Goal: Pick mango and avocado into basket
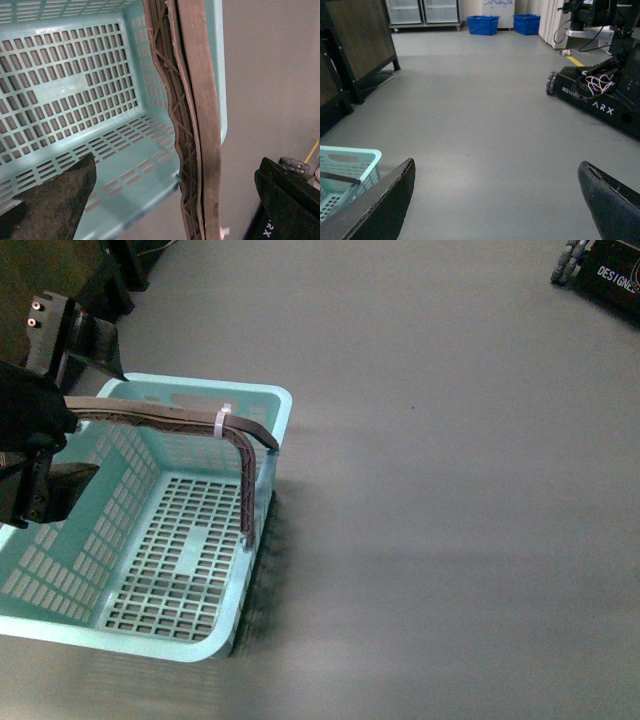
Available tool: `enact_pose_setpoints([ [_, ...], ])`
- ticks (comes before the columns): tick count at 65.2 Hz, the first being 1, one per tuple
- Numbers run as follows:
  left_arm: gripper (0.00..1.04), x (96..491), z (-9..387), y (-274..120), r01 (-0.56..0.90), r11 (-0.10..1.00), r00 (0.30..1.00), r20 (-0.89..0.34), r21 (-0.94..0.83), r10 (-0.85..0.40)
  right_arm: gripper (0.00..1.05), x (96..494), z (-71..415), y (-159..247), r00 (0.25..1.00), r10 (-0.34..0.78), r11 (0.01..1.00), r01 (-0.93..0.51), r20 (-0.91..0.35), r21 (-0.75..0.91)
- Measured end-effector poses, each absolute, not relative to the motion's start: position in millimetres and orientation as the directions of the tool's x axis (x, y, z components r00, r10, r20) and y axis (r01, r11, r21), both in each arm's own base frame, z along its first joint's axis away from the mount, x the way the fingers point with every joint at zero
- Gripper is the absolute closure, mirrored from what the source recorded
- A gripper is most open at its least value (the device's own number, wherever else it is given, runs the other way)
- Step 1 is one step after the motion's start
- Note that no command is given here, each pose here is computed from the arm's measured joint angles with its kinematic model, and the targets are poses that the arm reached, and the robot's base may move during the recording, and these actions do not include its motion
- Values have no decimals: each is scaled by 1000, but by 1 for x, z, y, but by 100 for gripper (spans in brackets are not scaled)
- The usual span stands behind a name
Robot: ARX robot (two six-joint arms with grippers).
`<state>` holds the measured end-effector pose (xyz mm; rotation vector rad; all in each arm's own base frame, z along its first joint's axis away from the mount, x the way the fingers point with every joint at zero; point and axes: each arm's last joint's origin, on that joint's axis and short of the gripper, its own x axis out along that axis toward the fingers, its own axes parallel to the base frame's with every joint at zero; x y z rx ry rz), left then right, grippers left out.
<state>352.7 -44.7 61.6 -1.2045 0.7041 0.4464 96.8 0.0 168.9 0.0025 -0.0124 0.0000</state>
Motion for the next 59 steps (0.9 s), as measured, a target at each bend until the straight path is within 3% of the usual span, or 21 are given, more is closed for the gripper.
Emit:
enact_pose_setpoints([
  [18, 8, 397, 48, -51, -655, 305, 716, -697, -691, -40, 9, 97, 169, 0, 1000, 0, 1000, 0, 12, 3],
  [38, 9, 413, 32, -53, -676, 313, 698, -716, -667, -20, 9, 97, 169, 0, 1000, 0, 1000, 0, 12, 2],
  [59, 63, 417, 29, -53, -698, 322, 674, -738, -640, -7, 9, 97, 169, 0, 1000, 0, 1000, 0, 12, 2],
])
